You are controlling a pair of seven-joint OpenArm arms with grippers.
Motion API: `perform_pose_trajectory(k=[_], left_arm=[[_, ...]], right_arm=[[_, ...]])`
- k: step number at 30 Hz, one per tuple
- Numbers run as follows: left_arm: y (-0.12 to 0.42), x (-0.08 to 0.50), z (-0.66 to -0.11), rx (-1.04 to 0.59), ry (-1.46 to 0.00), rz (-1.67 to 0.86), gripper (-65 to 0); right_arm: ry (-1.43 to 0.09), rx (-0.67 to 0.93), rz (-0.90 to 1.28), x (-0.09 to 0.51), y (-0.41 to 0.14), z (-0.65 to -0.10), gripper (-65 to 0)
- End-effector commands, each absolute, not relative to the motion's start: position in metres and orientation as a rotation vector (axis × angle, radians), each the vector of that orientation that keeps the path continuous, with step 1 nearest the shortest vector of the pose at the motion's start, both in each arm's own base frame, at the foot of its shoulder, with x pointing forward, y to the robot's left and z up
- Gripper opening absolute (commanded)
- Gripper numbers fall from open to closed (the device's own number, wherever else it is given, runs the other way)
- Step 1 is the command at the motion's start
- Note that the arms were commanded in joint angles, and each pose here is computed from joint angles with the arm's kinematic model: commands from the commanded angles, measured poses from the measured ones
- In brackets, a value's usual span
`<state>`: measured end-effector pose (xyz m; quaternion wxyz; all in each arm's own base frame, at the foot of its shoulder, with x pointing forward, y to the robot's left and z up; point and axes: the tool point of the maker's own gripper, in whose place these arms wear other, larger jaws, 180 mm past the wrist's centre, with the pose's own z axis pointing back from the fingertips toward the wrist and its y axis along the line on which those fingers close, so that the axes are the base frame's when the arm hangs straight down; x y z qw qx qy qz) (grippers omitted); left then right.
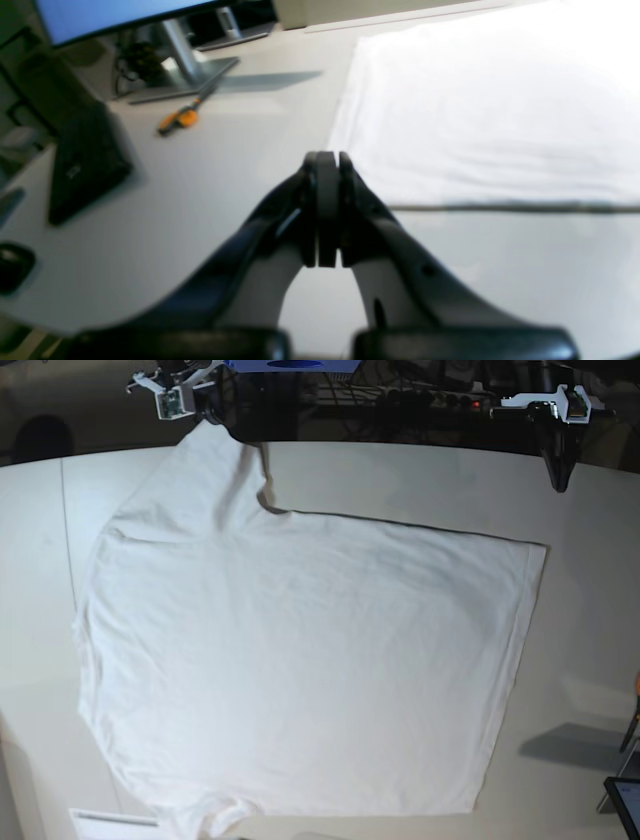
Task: Fold the T-shirt properly
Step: 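Lower the right gripper onto the shirt's shoulder corner and grasp it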
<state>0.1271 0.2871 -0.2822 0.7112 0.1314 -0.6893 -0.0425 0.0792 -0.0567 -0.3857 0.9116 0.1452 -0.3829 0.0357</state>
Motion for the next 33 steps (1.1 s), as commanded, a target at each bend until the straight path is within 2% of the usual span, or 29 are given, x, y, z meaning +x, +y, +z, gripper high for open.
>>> perform_pose_trajectory(k=[1, 6, 10, 16, 26, 29, 33], left_arm=[[0.29, 0.132, -0.271, 0.301, -1.57, -0.121, -65.0], [0.299, 0.135, -0.287, 0.317, -1.547, -0.107, -65.0], [0.308, 0.133, -0.306, 0.333, -1.472, -0.084, -65.0], [0.317, 0.132, -0.315, 0.35, -1.437, -0.072, -65.0], [0.317, 0.136, -0.312, 0.351, -1.45, -0.077, -65.0], [0.318, 0.134, -0.313, 0.354, -1.444, -0.074, -65.0], [0.32, 0.133, -0.316, 0.356, -1.437, -0.073, -65.0]], right_arm=[[-0.986, 0.233, -0.126, 0.134, -0.077, -0.359, -64.7], [-0.983, 0.104, -0.175, 0.145, -0.131, -0.364, -64.9], [-0.978, 0.051, -0.199, 0.149, -0.167, -0.364, -65.0], [-0.964, 0.118, -0.253, 0.154, -0.19, -0.361, -65.0], [-0.967, 0.268, -0.246, 0.156, -0.17, -0.356, -64.4], [-0.962, 0.326, -0.28, 0.151, -0.164, -0.355, -58.8], [-0.977, 0.382, -0.313, 0.151, -0.166, -0.348, -43.2]])
